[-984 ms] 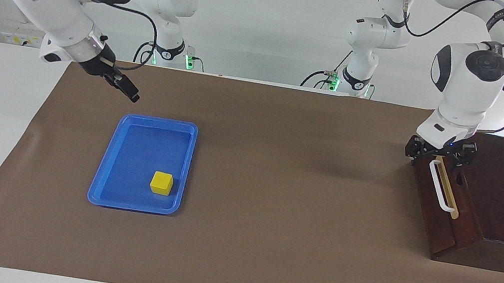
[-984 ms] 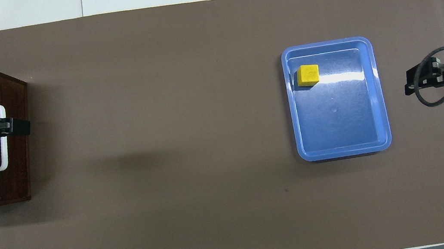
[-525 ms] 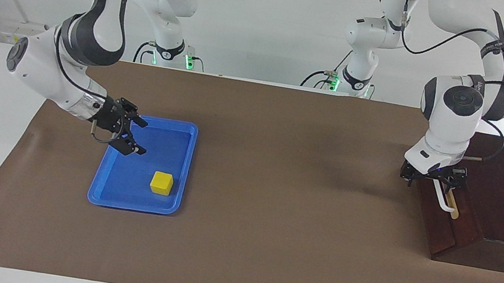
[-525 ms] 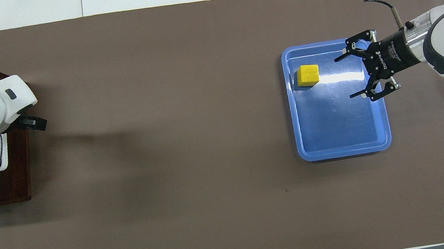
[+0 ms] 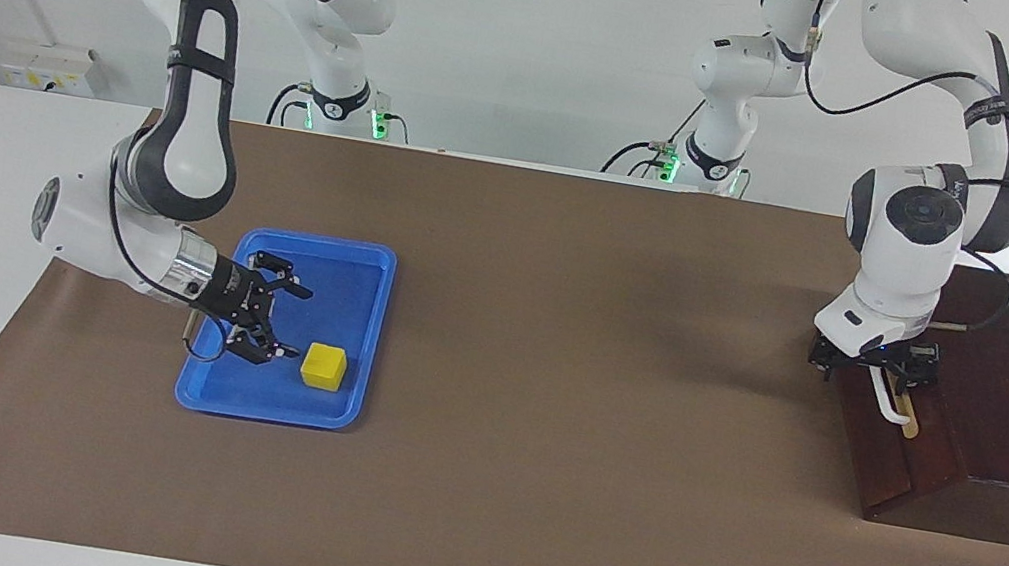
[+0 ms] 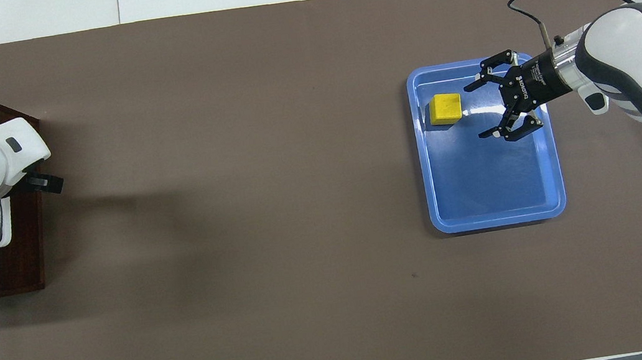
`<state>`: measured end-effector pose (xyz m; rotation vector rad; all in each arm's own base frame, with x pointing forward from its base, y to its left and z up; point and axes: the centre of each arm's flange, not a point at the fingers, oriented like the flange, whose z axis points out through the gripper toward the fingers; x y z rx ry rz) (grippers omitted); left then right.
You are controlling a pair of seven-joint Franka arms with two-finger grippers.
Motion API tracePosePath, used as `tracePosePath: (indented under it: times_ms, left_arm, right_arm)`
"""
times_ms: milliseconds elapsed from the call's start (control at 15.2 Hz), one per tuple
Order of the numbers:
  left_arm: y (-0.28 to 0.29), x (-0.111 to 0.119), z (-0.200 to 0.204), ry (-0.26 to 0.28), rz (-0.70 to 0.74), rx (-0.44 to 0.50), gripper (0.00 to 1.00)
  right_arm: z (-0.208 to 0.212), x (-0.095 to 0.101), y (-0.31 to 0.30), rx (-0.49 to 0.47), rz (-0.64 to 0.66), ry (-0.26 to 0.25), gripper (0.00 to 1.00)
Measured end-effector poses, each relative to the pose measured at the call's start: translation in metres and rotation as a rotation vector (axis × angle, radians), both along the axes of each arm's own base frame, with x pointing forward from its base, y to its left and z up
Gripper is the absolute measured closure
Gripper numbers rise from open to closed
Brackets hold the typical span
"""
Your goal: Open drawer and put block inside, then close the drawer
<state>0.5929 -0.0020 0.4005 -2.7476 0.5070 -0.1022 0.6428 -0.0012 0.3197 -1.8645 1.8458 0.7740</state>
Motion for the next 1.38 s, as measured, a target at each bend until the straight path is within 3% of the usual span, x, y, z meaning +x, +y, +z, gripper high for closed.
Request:
tracePosePath:
  times_ms: [328, 787, 1377]
  left_arm:
    - [-0.014, -0.004, -0.014, -0.015, 0.021, -0.016, 0.00]
    - [-0.156, -0.027, -0.014, -0.064, 0.038, -0.044, 0.00]
    - [-0.163, -0.022, 0.005, -0.052, 0.087, -0.055, 0.00]
  right_arm:
    - [-0.012, 0.003, -0.001, 0.008, -0.034, -0.019, 0.00]
    - [-0.036, 0.005, -0.002, 0.004, -0.010, -0.047, 0.00]
    - [-0.035, 0.010, 0.015, 0.024, -0.031, -0.073, 0.00]
